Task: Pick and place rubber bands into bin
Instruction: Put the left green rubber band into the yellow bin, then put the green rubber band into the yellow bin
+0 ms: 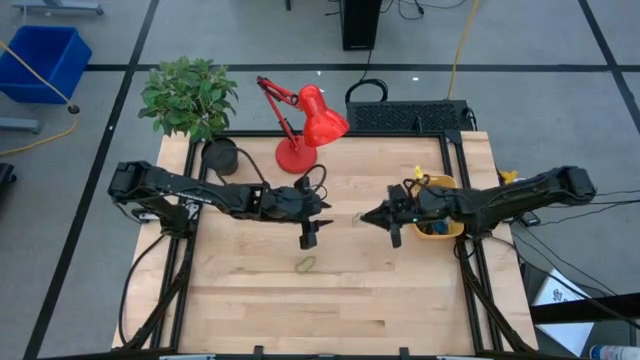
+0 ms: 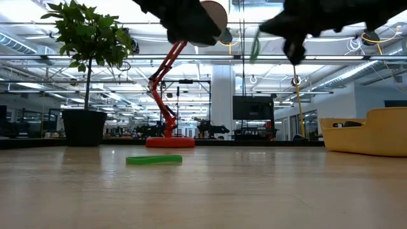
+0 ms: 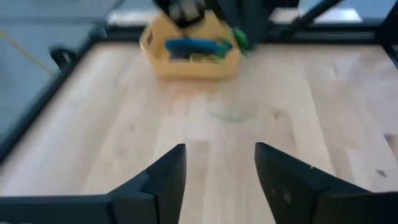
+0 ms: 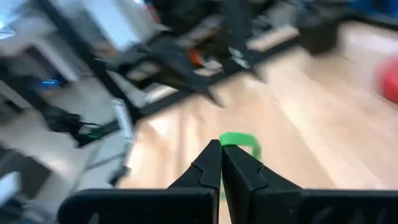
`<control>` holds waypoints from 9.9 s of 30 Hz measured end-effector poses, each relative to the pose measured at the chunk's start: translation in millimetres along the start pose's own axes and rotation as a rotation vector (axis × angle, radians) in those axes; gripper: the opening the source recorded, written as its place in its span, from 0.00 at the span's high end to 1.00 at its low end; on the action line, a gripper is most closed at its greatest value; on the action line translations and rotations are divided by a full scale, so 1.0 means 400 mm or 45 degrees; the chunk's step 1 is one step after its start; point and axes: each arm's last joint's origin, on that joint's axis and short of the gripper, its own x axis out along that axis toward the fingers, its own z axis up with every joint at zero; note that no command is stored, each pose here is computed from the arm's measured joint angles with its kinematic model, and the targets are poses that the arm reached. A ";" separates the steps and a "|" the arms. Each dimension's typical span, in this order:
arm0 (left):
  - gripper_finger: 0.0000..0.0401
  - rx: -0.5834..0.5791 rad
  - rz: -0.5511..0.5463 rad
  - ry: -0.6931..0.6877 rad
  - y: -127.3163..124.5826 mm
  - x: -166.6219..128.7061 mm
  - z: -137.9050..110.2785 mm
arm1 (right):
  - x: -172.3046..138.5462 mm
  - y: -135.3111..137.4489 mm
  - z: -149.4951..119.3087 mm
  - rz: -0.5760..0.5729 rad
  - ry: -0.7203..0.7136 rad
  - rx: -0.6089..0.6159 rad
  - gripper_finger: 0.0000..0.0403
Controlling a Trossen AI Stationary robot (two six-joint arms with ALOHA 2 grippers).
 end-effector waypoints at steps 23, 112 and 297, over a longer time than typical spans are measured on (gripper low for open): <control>0.47 -0.163 -0.119 0.115 -0.006 -0.001 -0.019 | -0.245 -0.092 -0.061 -1.159 0.403 0.479 1.00; 0.47 -0.248 -0.050 0.970 -0.205 0.137 -0.319 | -0.233 -0.105 -0.064 -1.113 0.513 0.444 0.57; 0.43 -0.473 -0.013 0.059 0.111 -0.079 -0.126 | -0.243 -0.149 -0.111 -1.335 0.851 0.637 1.00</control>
